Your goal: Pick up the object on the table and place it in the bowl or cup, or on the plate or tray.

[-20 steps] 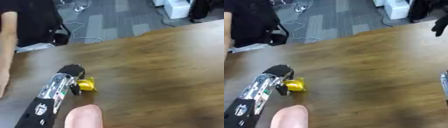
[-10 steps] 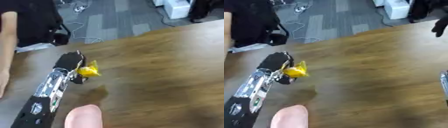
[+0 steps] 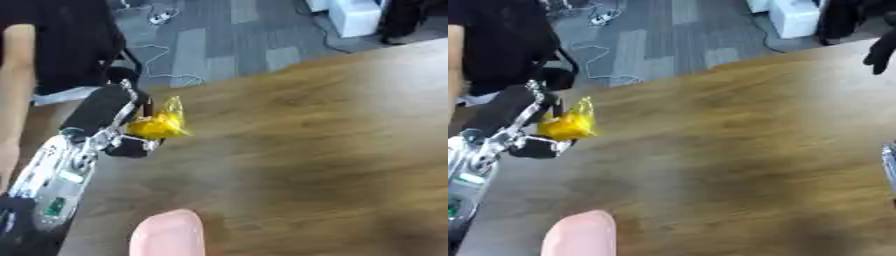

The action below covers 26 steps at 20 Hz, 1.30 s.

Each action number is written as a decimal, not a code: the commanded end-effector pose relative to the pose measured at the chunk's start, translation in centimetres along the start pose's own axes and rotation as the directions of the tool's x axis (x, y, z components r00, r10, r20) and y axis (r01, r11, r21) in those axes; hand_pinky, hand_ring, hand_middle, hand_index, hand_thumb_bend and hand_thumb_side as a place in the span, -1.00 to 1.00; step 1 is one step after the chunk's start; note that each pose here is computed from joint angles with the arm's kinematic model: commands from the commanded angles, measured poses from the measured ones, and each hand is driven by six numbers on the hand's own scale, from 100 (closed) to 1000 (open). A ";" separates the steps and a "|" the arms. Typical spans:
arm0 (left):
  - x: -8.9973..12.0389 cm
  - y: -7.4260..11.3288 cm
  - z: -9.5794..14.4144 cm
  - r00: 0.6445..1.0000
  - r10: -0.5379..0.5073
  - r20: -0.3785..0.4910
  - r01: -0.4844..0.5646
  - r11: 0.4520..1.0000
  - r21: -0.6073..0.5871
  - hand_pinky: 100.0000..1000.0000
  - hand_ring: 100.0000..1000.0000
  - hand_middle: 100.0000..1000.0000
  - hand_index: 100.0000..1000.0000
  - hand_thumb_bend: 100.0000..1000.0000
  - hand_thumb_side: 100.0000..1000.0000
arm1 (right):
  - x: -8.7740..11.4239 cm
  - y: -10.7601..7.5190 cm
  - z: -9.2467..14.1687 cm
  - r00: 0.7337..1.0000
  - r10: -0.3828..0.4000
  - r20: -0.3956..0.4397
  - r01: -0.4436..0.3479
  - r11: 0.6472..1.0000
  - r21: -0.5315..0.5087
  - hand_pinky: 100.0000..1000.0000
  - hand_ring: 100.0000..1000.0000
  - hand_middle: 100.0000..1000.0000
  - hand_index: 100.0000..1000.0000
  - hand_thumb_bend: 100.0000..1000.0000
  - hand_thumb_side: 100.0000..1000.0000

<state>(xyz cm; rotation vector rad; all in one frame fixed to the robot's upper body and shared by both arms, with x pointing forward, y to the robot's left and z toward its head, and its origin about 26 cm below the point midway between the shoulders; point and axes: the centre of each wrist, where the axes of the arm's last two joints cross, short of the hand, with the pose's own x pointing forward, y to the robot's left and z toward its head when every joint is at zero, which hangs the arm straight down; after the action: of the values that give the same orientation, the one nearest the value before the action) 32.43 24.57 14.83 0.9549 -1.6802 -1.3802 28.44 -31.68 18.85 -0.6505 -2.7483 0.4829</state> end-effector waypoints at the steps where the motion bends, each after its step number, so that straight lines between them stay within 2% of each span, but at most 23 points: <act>1: -0.3 2.1 1.1 0.996 -0.068 0.064 0.070 0.997 -0.035 -1.00 -1.00 -1.00 -0.96 -0.46 -1.00 | 0.2 -0.6 -0.8 0.999 0.021 0.029 -0.021 1.000 0.010 -0.84 -0.48 -0.33 0.34 -1.00 1.00; 5: 0.1 2.8 2.3 0.989 -0.101 0.106 0.110 0.991 -0.083 -1.00 -1.00 -1.00 -0.94 -0.44 -1.00 | 0.2 -0.7 -0.8 0.999 0.023 0.029 -0.023 1.000 0.012 -0.85 -0.49 -0.33 0.34 -1.00 1.00; 9: 0.8 2.6 3.2 0.979 -0.121 0.164 0.146 0.978 -0.149 -1.00 -1.00 -1.00 -0.94 -0.44 -1.00 | 0.2 -0.7 -0.8 0.999 0.023 0.030 -0.024 1.000 0.014 -0.85 -0.50 -0.34 0.33 -1.00 1.00; 16: 2.5 1.1 3.9 0.969 -0.017 0.245 0.073 0.972 -0.221 -1.00 -1.00 -1.00 -0.94 -0.63 -1.00 | 0.2 -0.6 -0.9 0.999 0.021 0.031 -0.021 1.000 0.016 -0.86 -0.50 -0.34 0.33 -1.00 1.00; 20: 3.2 0.3 4.2 0.964 0.058 0.260 0.012 0.965 -0.262 -1.00 -1.00 -1.00 -0.95 -0.69 -1.00 | 0.2 -0.6 -1.0 0.999 0.019 0.031 -0.020 1.000 0.015 -0.86 -0.51 -0.34 0.33 -1.00 1.00; 23: 3.3 -0.3 4.3 0.963 0.076 0.259 0.002 0.957 -0.290 -1.00 -1.00 -1.00 -0.94 -0.70 -1.00 | 0.2 -0.6 -1.0 0.999 0.019 0.031 -0.019 1.000 0.016 -0.87 -0.51 -0.34 0.33 -1.00 1.00; 25: 3.2 -0.7 4.4 0.964 0.067 0.258 0.023 0.943 -0.331 -1.00 -1.00 -1.00 -0.87 -0.74 -1.00 | 0.2 -0.6 -1.0 0.999 0.019 0.031 -0.019 1.000 0.015 -0.88 -0.52 -0.35 0.33 -1.00 1.00; 26: 3.1 -0.9 4.4 0.964 0.053 0.259 0.044 0.933 -0.356 -1.00 -0.87 -0.96 -0.76 -0.70 -1.00 | 0.2 -0.6 -1.0 0.999 0.018 0.030 -0.019 1.000 0.015 -0.88 -0.52 -0.35 0.33 -1.00 1.00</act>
<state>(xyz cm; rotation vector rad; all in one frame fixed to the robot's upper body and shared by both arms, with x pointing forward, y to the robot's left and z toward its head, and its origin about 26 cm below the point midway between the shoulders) 27.18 23.35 13.22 0.5602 -1.5538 -1.7727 28.44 -31.69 18.86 -0.6527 -2.7379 0.4914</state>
